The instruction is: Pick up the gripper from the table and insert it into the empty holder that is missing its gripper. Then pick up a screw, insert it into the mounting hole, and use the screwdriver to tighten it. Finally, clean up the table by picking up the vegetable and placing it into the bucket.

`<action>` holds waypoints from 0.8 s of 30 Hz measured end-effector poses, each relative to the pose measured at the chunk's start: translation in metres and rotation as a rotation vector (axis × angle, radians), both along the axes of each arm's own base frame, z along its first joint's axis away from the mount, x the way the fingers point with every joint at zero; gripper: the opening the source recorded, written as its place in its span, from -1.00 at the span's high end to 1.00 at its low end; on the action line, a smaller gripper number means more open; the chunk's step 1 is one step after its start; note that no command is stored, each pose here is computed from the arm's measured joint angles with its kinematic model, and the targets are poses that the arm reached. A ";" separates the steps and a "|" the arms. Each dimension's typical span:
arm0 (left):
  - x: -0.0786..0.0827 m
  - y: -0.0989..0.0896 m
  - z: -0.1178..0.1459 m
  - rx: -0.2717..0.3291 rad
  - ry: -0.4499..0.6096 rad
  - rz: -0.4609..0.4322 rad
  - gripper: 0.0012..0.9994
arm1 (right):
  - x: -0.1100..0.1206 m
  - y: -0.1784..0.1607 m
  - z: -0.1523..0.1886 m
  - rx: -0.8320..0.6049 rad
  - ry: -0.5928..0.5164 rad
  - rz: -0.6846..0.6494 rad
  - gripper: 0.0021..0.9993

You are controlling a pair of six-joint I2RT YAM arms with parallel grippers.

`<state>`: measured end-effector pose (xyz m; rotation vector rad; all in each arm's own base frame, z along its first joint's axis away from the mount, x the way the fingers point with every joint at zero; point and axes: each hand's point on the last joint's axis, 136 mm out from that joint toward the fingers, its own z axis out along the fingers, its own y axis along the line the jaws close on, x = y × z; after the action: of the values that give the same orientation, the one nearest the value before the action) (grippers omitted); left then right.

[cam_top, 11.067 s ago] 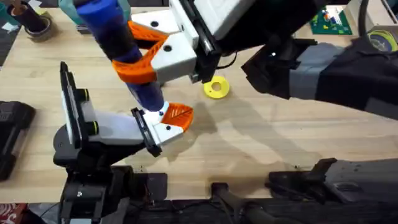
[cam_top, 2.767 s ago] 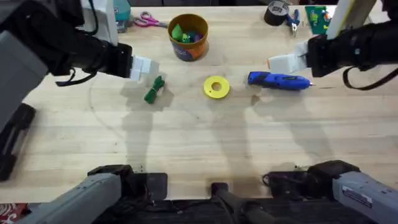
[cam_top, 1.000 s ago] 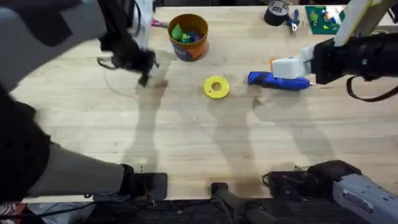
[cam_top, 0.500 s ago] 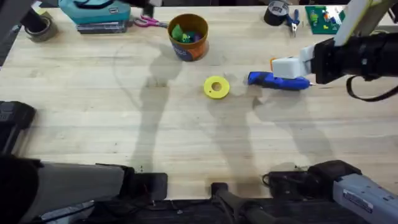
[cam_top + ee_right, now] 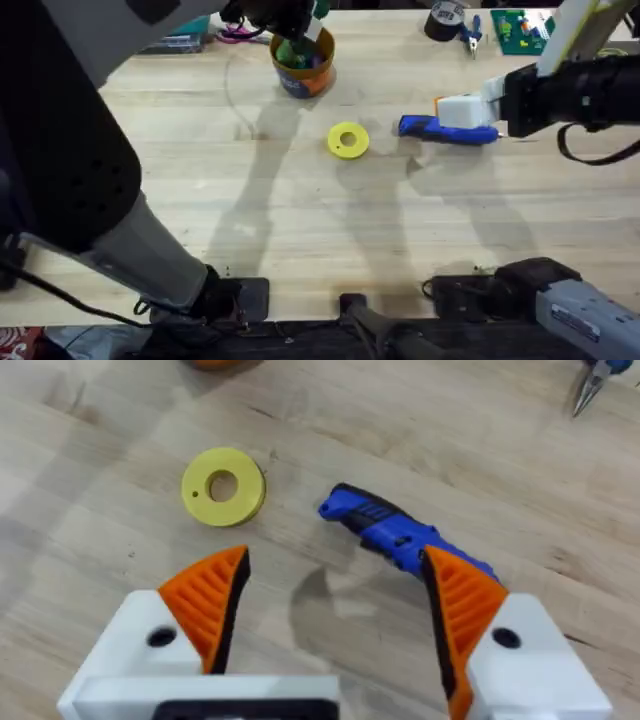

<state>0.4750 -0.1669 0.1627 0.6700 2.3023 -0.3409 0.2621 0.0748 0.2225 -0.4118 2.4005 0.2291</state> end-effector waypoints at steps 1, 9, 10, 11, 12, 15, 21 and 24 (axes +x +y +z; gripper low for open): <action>0.000 0.000 -0.001 0.001 0.003 0.000 0.85 | -0.001 0.000 0.000 0.000 0.003 0.000 -1.00; -0.001 0.001 0.000 -0.006 0.009 0.007 -0.96 | -0.001 0.000 -0.001 -0.001 0.004 0.000 -1.00; -0.002 0.002 0.000 -0.005 0.013 0.008 -0.97 | -0.001 0.000 -0.001 -0.001 0.004 0.000 -1.00; -0.004 0.003 0.002 -0.004 0.017 0.010 -0.97 | -0.001 0.000 -0.001 -0.001 0.004 0.000 -1.00; -0.007 0.004 0.003 -0.002 0.024 0.011 -0.97 | -0.001 0.000 -0.001 -0.001 0.004 0.000 -1.00; -0.021 0.011 0.016 0.003 0.041 0.022 -0.97 | -0.001 0.000 -0.001 -0.001 0.004 0.000 -1.00; -0.072 0.037 0.054 0.034 0.092 0.061 -0.97 | -0.001 0.000 -0.001 -0.001 0.004 0.000 -1.00; -0.121 0.061 0.075 0.058 0.161 0.096 -0.97 | -0.001 0.000 -0.001 -0.001 0.004 0.000 -1.00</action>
<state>0.3542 -0.1061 0.2374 0.5756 2.4963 -0.2936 0.2614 0.0747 0.2219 -0.4120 2.4043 0.2293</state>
